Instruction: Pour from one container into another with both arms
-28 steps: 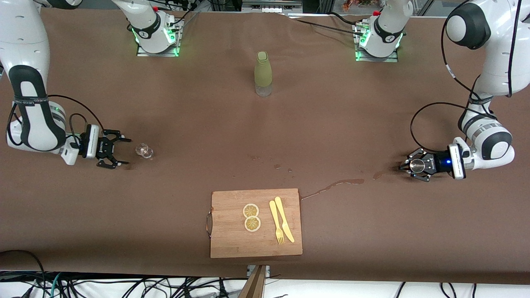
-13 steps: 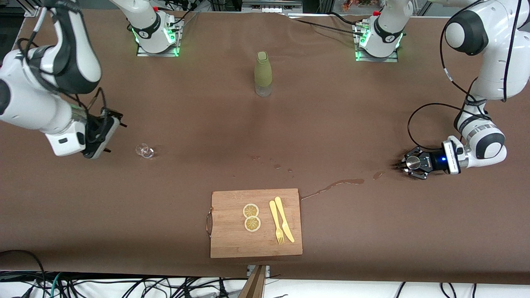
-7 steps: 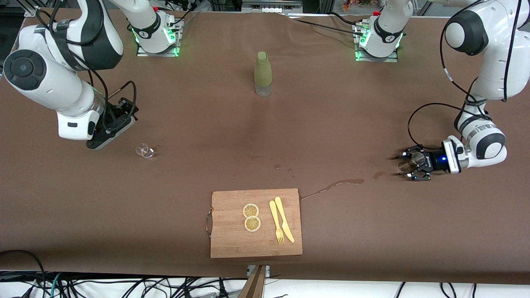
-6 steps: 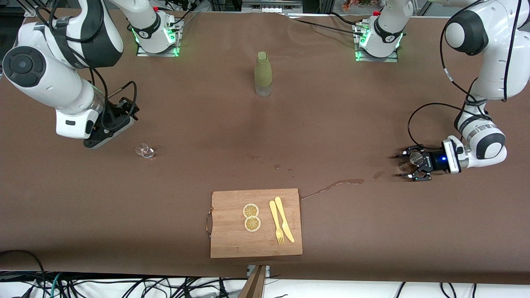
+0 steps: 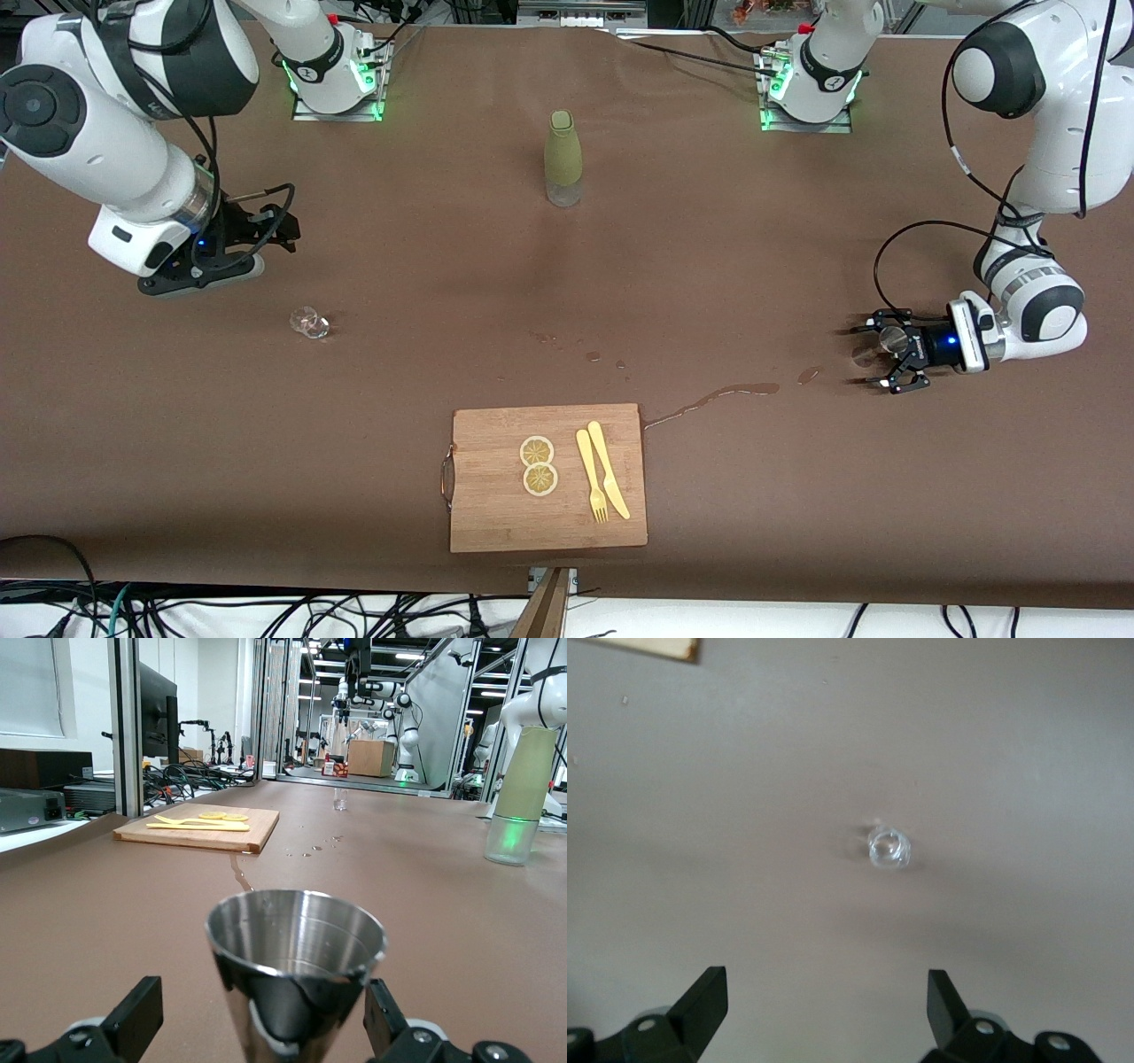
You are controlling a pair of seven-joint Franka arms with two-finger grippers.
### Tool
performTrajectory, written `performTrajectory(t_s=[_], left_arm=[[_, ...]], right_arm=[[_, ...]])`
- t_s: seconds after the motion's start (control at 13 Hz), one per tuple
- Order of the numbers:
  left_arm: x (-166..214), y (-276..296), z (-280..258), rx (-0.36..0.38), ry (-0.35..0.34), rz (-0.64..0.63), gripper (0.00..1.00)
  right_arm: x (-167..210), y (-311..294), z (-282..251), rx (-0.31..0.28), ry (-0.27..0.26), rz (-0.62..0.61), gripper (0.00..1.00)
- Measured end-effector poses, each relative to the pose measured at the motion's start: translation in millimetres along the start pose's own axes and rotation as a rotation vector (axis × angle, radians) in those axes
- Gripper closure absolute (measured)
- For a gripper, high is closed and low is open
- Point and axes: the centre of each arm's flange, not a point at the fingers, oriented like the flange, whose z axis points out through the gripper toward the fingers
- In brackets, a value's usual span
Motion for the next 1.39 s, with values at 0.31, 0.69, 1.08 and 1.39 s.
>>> performTrajectory(t_s=[0.31,0.69,1.08,1.39], left_arm=[[20,1,-26,-0.035,-0.075,-0.029,0.0],[32,7,-56,-0.049,-0.134,-0.06,0.0],[95,5,-94,-0.045,-0.234,-0.162,0.0],[194,6,-121,0.018,-0.337,-0.38,0.0]], right_arm=[[-5,23,-23,0.004,0.003,0.138,0.0],[-34,108,-74,0.013,0.05,0.292,0.0],[-48,140,-87,0.019,0.078,0.355,0.0],[-41,132,-89,0.05,0.113,0.345,0.0]])
